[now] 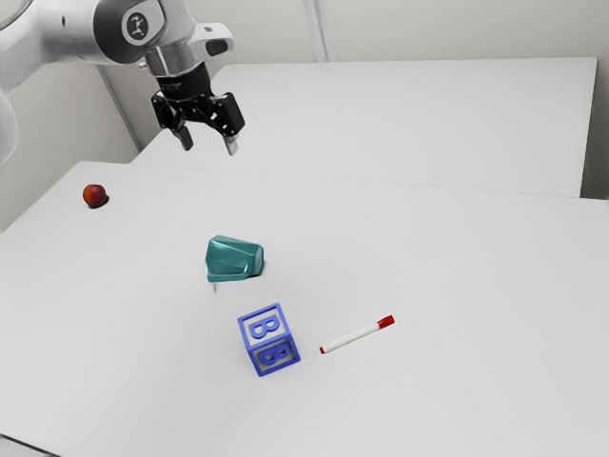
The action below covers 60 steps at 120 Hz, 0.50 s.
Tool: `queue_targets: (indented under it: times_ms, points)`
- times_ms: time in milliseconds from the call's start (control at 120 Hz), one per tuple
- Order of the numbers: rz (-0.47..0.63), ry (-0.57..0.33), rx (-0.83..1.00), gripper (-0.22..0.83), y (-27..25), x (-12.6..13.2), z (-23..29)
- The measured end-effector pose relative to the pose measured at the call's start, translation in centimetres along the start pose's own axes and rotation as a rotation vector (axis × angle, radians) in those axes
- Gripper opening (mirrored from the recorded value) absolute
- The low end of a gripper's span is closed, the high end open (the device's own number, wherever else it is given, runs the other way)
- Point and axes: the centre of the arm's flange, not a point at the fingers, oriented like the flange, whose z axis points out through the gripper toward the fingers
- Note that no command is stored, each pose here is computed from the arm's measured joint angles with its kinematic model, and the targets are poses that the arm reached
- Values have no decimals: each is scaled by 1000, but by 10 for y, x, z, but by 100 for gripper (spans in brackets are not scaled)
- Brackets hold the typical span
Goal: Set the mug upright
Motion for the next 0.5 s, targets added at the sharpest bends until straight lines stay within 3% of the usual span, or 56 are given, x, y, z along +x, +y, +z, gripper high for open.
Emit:
queue_targets:
  times_ms: [500]
  points:
    - [-43,-57,-20,62,-12,-10,18]
